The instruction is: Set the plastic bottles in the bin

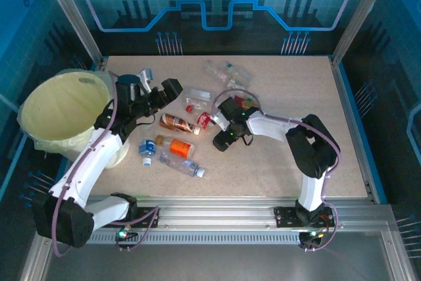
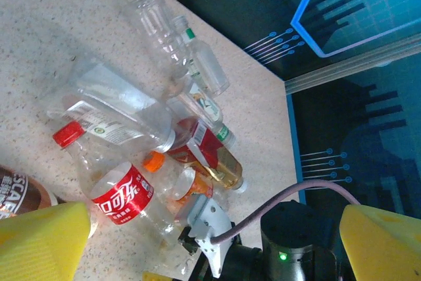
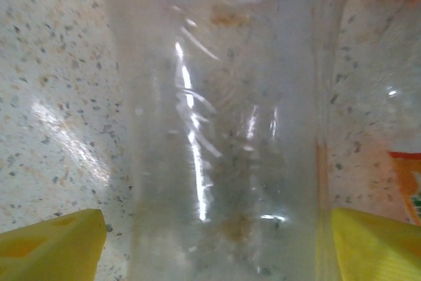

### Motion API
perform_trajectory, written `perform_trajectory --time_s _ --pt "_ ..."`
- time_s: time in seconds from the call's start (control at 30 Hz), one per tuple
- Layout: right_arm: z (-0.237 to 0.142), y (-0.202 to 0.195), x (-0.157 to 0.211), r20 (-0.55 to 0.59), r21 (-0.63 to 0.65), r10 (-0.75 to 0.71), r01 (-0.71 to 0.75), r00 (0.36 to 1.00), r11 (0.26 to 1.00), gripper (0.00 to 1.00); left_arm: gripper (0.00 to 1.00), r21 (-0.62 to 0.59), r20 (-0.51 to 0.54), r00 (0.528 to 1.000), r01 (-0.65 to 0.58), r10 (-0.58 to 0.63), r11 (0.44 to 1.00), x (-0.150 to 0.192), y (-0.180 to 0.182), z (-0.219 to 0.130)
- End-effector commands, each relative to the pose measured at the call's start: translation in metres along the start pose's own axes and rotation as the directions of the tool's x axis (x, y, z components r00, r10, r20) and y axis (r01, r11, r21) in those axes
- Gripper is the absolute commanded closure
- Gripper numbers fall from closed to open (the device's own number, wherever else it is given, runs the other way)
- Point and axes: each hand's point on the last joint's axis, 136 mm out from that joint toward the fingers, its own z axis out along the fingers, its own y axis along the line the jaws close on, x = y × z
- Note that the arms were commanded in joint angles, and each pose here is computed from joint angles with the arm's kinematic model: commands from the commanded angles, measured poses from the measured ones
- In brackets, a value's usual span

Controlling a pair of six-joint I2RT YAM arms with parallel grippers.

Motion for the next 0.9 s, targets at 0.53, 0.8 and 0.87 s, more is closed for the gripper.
perform_trajectory --time_s 0.53,0.8,0.87 --pt "-0.075 0.031 -0.024 0.274 -0.111 0.188 -0.163 0.943 0.980 0.51 0.01 -0.022 -0.165 0.986 0.021 -0.024 1.000 0.053 0.019 0.024" --pt "-0.117 0.074 -0.046 0.380 -0.405 0.297 -0.131 0.876 0.905 0.51 0.01 0.120 -0.255 0.967 0.024 0.007 0.992 0.078 -0.011 0.049" --pt "-0.127 0.082 -0.051 0.397 -0.456 0.318 -0.116 0.861 0.882 0.51 0.01 0.127 -0.244 0.970 0.043 -0.010 0.991 0.078 -0.010 0.053"
